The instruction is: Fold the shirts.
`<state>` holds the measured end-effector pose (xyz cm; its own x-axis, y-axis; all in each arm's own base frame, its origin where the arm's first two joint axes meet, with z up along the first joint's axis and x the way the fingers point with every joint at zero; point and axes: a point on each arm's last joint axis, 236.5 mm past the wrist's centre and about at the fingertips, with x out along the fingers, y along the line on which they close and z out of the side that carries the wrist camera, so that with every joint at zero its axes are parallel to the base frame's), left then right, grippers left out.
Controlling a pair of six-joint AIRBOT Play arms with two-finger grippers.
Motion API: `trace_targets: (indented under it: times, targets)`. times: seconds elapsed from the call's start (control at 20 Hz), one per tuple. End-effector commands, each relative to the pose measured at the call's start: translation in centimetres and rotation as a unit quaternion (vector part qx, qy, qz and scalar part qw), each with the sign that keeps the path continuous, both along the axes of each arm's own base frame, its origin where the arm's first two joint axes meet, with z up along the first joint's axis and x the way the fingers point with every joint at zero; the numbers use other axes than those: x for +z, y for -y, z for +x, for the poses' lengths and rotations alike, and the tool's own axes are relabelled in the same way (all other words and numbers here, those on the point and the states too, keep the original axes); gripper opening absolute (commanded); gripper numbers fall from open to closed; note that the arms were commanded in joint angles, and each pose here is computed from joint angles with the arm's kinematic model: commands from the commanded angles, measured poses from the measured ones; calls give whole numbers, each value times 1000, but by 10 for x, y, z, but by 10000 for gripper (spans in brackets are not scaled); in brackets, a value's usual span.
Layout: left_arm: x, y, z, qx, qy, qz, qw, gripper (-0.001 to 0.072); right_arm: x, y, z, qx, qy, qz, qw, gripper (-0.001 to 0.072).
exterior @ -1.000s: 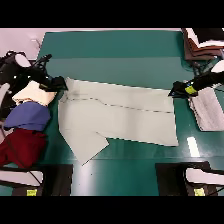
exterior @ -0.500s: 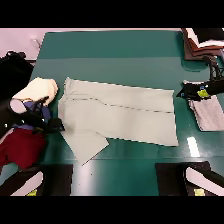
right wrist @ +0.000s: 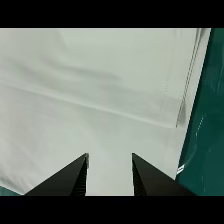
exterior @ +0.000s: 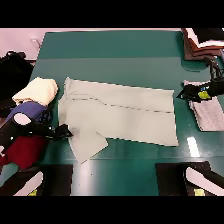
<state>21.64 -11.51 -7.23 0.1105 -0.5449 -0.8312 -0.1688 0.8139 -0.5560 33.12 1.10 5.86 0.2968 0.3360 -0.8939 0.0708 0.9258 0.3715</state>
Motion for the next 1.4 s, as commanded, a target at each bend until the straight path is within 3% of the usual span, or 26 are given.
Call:
trace_targets:
  times: [0.0,0.1,0.15,0.2,0.25,0.55,0.7,0.8,0.95,1.15,1.35]
  targets:
    - [9,12,3,4,8,-33,999,29,-18,18,-28,-1,-50,-13,999,332]
    - [12,12,0,-10,5,-31,999,28,-48,44,-66,-31,-114,-31,993,334]
    - [15,11,0,-18,9,-26,999,28,-66,57,-92,-49,-154,-36,986,392]
    - [18,7,1,-23,20,-16,999,27,-81,62,-117,-65,-191,-28,979,497]
    - [22,4,3,-22,32,-7,999,27,-96,62,-139,-87,-224,-7,971,511]
    - [30,2,1,-30,44,1,999,28,-145,6,-176,-135,-288,148,937,445]
    - [30,2,1,-31,43,1,999,28,-154,-17,-168,-116,-287,164,936,445]
    - [28,1,-5,-39,35,4,999,28,-156,-26,-167,-89,-289,152,941,357]
    - [33,-3,-14,-67,20,16,997,25,-152,-25,-173,-50,-279,110,953,17]
    - [60,-17,-31,-54,50,57,996,25,-118,9,-175,-25,-240,24,970,16]
    - [91,-9,-83,-67,37,46,996,25,-69,39,-178,-33,-195,-49,979,16]
